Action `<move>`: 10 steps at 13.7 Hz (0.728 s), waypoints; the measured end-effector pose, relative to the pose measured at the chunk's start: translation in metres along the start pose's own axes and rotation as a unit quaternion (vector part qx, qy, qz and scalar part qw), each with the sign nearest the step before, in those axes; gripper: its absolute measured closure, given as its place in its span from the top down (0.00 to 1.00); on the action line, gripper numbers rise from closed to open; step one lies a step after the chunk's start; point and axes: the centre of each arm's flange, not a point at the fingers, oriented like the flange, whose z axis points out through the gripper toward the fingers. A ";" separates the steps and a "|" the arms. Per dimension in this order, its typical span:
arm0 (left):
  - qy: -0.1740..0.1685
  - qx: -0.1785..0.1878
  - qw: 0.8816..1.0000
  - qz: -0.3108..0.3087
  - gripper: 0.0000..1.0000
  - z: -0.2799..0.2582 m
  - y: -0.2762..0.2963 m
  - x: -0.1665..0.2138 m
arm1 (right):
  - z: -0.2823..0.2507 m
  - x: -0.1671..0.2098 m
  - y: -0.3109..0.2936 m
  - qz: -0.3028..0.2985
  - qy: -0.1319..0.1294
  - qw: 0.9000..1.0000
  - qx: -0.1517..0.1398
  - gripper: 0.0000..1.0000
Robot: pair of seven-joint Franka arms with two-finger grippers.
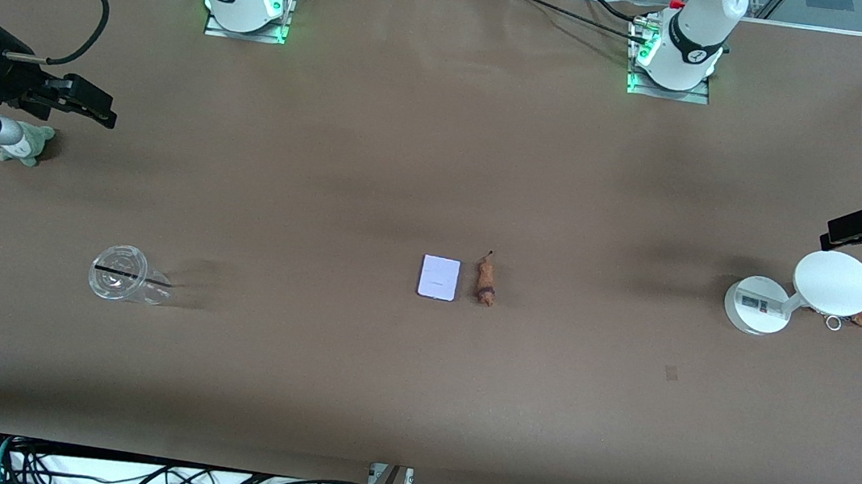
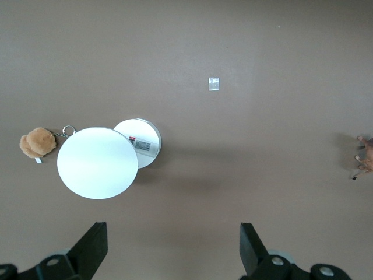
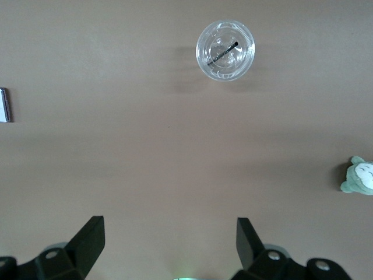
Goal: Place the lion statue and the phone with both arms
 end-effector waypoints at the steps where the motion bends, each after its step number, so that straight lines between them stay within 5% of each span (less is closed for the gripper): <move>1: 0.000 0.000 1.000 0.000 1.00 0.000 0.000 0.000 | 0.000 0.000 0.000 0.000 0.000 1.000 0.000 1.00; 10: -0.002 0.000 1.000 0.001 1.00 0.002 0.001 0.001 | 0.002 0.001 0.000 0.000 -0.001 1.000 0.000 1.00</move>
